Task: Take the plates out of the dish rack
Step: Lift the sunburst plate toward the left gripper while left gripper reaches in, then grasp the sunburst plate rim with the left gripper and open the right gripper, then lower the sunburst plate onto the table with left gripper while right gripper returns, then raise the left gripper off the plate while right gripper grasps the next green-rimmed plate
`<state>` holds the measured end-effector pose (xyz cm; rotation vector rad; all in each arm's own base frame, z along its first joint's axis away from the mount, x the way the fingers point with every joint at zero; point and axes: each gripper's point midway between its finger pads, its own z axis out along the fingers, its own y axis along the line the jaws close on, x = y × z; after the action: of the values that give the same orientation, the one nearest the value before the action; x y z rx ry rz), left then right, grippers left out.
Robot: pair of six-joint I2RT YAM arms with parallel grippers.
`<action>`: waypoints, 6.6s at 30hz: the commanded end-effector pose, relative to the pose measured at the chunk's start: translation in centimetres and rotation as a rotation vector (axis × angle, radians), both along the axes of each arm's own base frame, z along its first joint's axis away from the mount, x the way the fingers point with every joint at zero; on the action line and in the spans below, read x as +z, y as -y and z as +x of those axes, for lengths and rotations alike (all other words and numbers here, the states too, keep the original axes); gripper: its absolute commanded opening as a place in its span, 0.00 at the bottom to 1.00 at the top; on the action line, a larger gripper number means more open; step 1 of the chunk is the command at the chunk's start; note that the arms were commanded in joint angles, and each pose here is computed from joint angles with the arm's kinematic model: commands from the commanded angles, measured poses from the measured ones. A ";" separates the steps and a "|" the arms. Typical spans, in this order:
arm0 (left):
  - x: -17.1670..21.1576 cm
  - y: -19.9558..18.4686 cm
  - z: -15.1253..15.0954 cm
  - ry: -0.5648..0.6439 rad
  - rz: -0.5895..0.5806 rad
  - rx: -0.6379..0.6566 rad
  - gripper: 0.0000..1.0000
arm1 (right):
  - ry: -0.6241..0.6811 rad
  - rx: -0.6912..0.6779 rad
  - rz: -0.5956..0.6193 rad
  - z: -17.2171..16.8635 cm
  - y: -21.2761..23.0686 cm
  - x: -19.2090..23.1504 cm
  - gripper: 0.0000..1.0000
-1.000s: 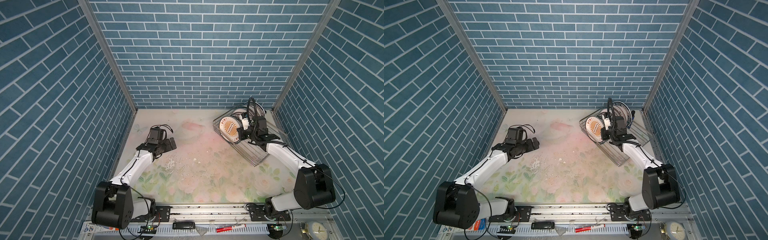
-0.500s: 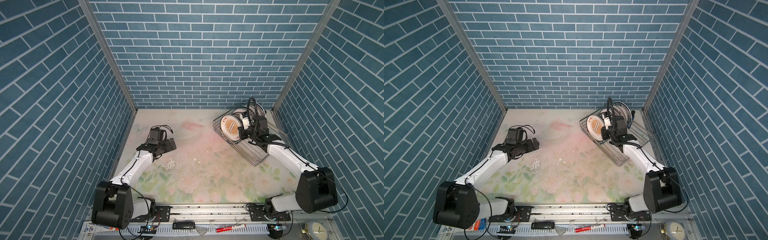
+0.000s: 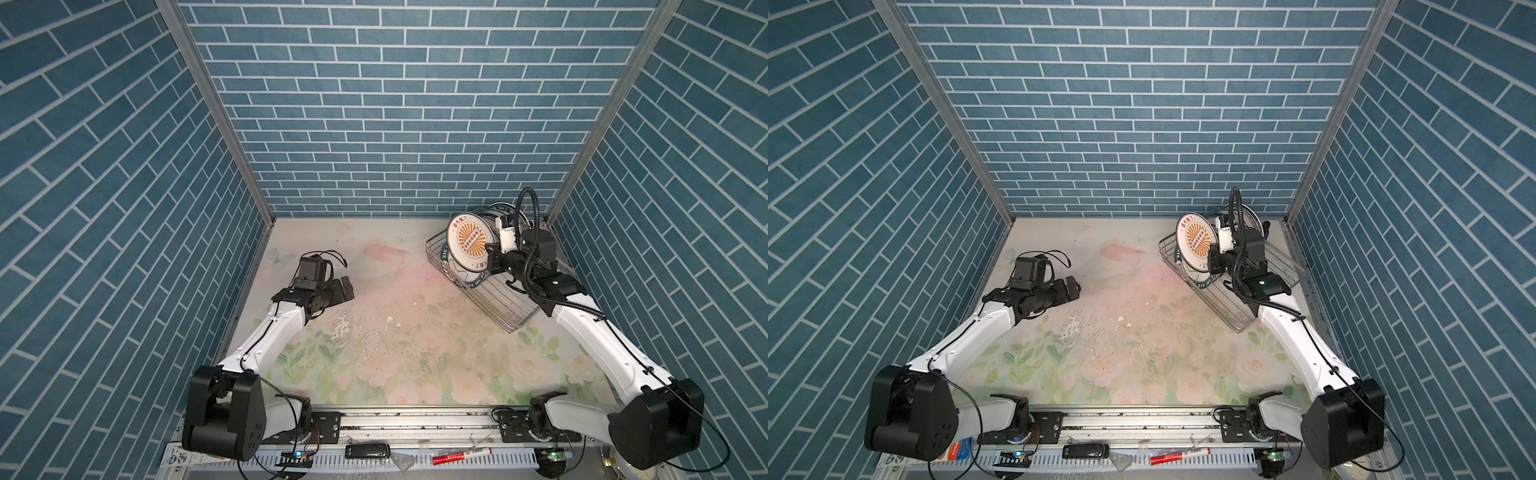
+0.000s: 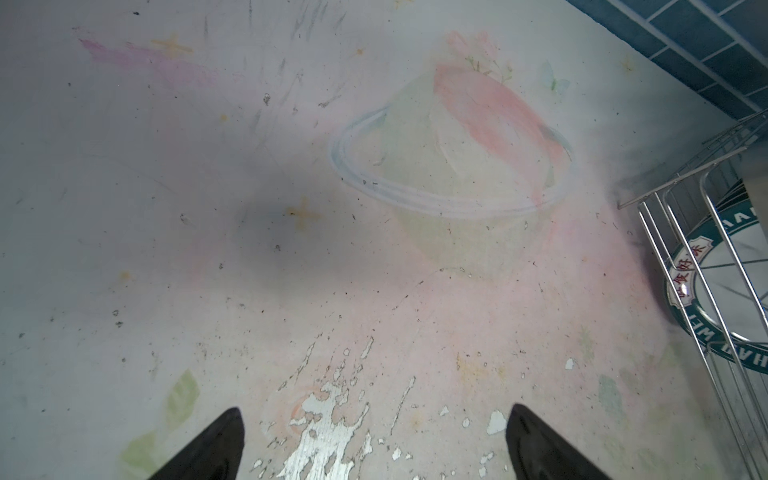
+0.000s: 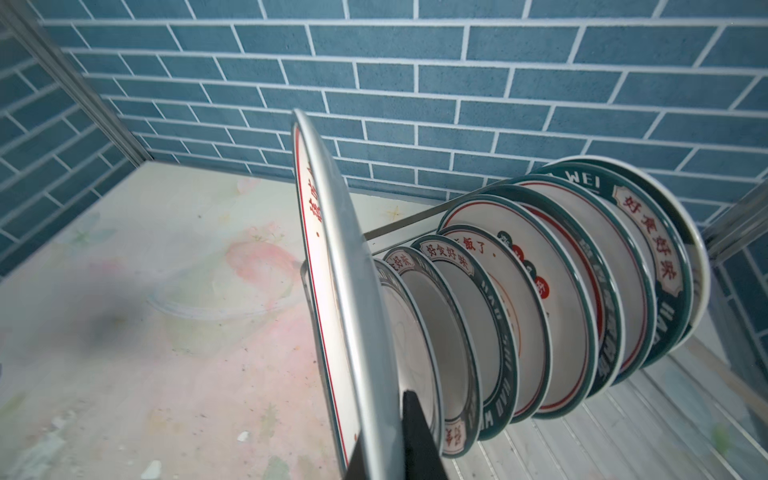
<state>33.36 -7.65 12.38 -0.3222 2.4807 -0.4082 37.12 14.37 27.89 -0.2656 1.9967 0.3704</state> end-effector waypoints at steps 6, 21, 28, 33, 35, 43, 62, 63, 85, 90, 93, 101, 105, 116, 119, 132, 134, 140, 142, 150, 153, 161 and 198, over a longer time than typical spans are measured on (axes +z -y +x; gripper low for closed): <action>1.6 1.2 -1.3 0.061 -0.088 -0.043 0.99 | -0.243 0.052 0.588 -3.0 -4.9 1.2 0.00; 4.4 5.1 -2.2 0.188 -0.372 -0.148 0.99 | -0.521 0.145 0.820 -3.8 -14.3 -7.3 0.00; 3.1 6.2 -1.3 0.167 -0.433 -0.169 0.99 | -0.610 0.201 0.875 -4.2 -18.8 -10.2 0.00; 2.4 6.5 -0.6 0.159 -0.447 -0.171 0.97 | -0.632 0.239 0.897 -4.7 -20.7 -10.2 0.00; 2.2 6.7 -0.3 0.156 -0.455 -0.174 0.95 | -0.642 0.259 0.909 -5.0 -21.3 -10.1 0.00; 2.8 7.8 1.0 0.171 -0.528 -0.201 0.80 | -0.669 0.317 0.911 -5.5 -23.3 -10.3 0.00; 2.4 9.2 1.0 0.145 -0.606 -0.260 0.15 | -0.697 0.388 0.876 -6.2 -25.8 -10.5 0.02; 2.3 9.2 0.9 0.142 -0.606 -0.261 0.12 | -0.700 0.390 0.872 -6.2 -25.9 -10.6 0.04; 4.8 7.8 -0.4 0.150 -0.560 -0.228 0.00 | -0.646 0.317 0.628 -5.8 -24.4 -10.9 0.55; 5.0 6.7 -0.9 0.150 -0.541 -0.188 0.00 | -0.632 0.274 0.554 -5.4 -23.5 -11.4 0.60; 5.0 5.8 -1.0 0.155 -0.538 -0.159 0.00 | -0.636 0.254 0.519 -5.2 -23.0 -11.6 0.65; 4.2 2.2 -0.5 0.151 -0.520 -0.068 0.00 | -0.555 0.242 0.128 -5.9 -18.8 -8.9 0.68; 3.1 -0.1 0.0 0.145 -0.492 -0.003 0.00 | -0.483 0.181 -0.078 -6.4 -14.5 -6.7 0.70; -1.8 -3.3 1.7 0.039 -0.382 0.108 0.00 | -0.314 -0.045 -0.215 -8.8 -5.0 -3.9 0.99; -2.4 -3.8 2.1 0.037 -0.374 0.119 0.00 | -0.305 -0.082 -0.214 -9.3 -3.5 -3.9 0.99; -3.9 -5.6 3.2 0.022 -0.371 0.161 0.00 | -0.352 -0.079 -0.196 -10.4 -2.0 -6.6 0.99; -4.3 -6.2 3.4 0.019 -0.373 0.178 0.00 | -0.342 -0.041 -0.173 -10.5 -2.4 -6.5 0.99; -4.8 -8.8 4.6 0.031 -0.398 0.236 0.00 | -0.332 -0.057 -0.166 -10.7 -1.6 -6.6 0.99; -5.3 -8.8 5.0 0.017 -0.405 0.234 0.00 | -0.326 -0.075 -0.163 -10.6 -1.3 -6.6 0.99; -8.2 -9.7 5.7 -0.054 -0.398 0.298 0.09 | -0.264 -0.131 -0.130 -10.9 0.1 -6.2 0.99; -8.8 -9.8 5.9 -0.061 -0.396 0.301 0.11 | -0.260 -0.167 -0.132 -10.9 0.8 -6.1 0.99; -10.2 -10.3 6.0 -0.103 -0.366 0.318 0.23 | -0.282 -0.198 -0.171 -10.6 1.2 -7.6 0.99; -5.8 -12.6 3.2 -0.137 -0.180 0.377 0.99 | -0.015 -0.523 -0.168 -7.2 7.9 -2.3 0.99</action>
<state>38.02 4.78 5.61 -0.9089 2.4136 -0.5093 28.95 7.25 22.73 0.1074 2.1213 -0.1215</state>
